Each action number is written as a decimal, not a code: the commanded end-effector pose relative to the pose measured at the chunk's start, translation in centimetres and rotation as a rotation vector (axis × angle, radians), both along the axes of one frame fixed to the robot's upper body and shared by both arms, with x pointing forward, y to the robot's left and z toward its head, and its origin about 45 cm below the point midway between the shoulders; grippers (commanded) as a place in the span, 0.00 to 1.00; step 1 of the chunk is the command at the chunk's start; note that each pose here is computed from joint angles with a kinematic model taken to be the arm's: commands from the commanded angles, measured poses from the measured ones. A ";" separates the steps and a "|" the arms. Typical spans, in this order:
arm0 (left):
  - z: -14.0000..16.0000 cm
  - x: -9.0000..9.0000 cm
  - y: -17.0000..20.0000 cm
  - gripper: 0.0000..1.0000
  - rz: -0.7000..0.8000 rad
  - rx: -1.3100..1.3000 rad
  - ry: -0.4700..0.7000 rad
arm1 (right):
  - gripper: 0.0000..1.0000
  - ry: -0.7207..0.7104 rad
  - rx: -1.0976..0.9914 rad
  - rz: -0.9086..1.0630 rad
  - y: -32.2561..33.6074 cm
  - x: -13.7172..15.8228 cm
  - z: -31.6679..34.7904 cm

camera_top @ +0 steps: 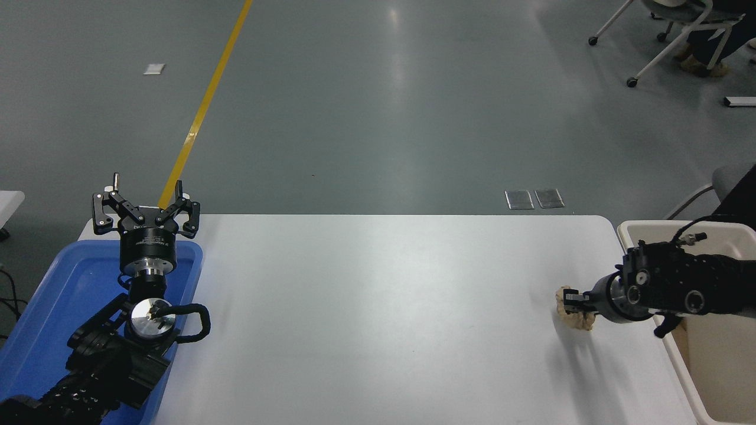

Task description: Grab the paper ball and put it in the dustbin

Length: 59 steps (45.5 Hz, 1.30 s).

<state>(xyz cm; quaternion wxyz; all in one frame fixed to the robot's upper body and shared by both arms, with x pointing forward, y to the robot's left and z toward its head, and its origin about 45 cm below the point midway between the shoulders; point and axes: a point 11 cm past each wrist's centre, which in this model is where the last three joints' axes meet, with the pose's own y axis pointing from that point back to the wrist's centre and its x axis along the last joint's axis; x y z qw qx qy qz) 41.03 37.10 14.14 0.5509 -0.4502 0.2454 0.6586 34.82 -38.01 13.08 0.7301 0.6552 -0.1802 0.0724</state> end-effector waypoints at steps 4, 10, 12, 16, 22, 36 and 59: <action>0.0 0.0 0.0 0.99 -0.001 0.001 0.000 | 0.00 -0.052 -0.068 0.008 -3.5 1.0 12.8; 0.0 0.0 0.0 0.99 -0.001 0.001 0.000 | 0.00 -0.070 -0.080 0.042 -2.5 1.1 19.5; 0.0 0.0 0.0 0.99 -0.001 0.001 0.000 | 0.00 -0.082 -0.083 0.052 -2.1 1.1 21.6; 0.0 0.0 0.0 0.99 -0.001 0.001 0.000 | 0.00 -0.111 -0.094 0.070 -1.4 1.1 25.6; 0.0 0.0 0.0 0.99 -0.001 0.001 0.000 | 0.00 -0.130 -0.107 0.099 -0.4 1.1 29.7; 0.0 0.0 0.0 0.99 -0.001 0.001 0.000 | 0.00 -0.128 -0.190 0.009 -4.0 0.5 31.5; 0.0 0.0 0.0 0.99 0.000 0.000 0.001 | 0.00 -0.377 -0.479 -0.430 -26.8 -2.1 25.2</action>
